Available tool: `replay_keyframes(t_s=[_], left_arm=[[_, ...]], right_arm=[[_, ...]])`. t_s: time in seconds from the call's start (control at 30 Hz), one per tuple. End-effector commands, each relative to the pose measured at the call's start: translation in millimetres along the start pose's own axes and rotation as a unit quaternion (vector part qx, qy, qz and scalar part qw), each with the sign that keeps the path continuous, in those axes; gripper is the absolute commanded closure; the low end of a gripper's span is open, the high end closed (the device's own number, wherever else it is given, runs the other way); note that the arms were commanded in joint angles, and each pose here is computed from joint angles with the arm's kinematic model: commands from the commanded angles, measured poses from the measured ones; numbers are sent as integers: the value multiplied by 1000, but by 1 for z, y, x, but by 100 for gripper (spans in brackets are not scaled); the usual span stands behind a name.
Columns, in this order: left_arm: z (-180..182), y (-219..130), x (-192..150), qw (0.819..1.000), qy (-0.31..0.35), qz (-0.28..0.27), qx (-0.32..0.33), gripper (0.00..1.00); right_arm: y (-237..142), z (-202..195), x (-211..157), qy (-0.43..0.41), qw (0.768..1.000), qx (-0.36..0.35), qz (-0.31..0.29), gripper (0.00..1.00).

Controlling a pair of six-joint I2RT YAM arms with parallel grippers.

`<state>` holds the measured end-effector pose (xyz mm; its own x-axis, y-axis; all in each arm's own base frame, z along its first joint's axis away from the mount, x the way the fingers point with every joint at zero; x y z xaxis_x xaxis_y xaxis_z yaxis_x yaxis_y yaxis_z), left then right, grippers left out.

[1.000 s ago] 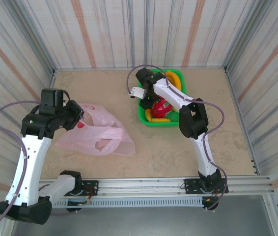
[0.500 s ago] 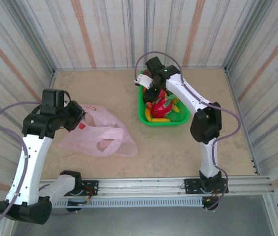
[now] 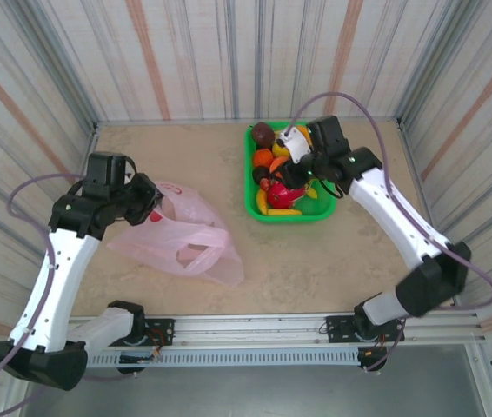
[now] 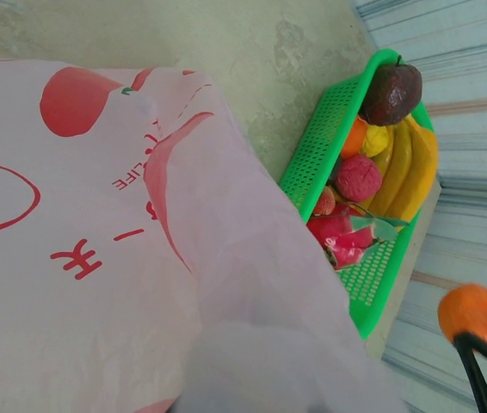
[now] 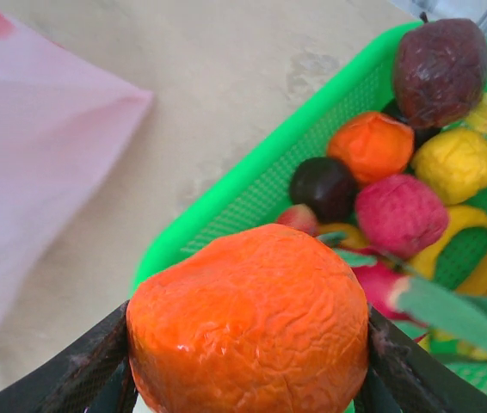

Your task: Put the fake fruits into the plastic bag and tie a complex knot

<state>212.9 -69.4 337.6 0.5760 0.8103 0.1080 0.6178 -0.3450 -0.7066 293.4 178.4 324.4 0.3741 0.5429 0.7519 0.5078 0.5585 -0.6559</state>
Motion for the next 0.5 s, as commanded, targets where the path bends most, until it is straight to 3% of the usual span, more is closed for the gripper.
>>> replay_keyframes(t_s=[0.0, 0.1, 0.23, 0.47], left_arm=[[-5, 4, -3, 1000, -5, 6, -9, 100], [-7, 4, -5, 1000, -3, 7, -9, 100], [-8, 5, -6, 1000, -3, 7, -11, 100], [-10, 6, -11, 1000, 3, 12, -15, 100]], right_arm=[[-30, 33, 4, 99, 988, 70, -93, 65], [-45, 65, -12, 127, 979, 108, -119, 65], [-50, 98, -33, 154, 972, 136, -109, 66], [-30, 150, -43, 178, 960, 201, -83, 66]])
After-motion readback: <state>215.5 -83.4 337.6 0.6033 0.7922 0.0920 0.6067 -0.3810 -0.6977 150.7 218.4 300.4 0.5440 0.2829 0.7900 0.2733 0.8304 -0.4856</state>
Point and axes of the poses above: each hand's point on the last joint's axis, 136 mm out from that joint toward the fingers, its own y axis out along the fingers, its own z axis along the line the jaws close on, x = y × z, the point moved 8 cm from there along -y, back along the fingers, and after that the axes turned 11 degrees about -y, right-handed, at the moved point
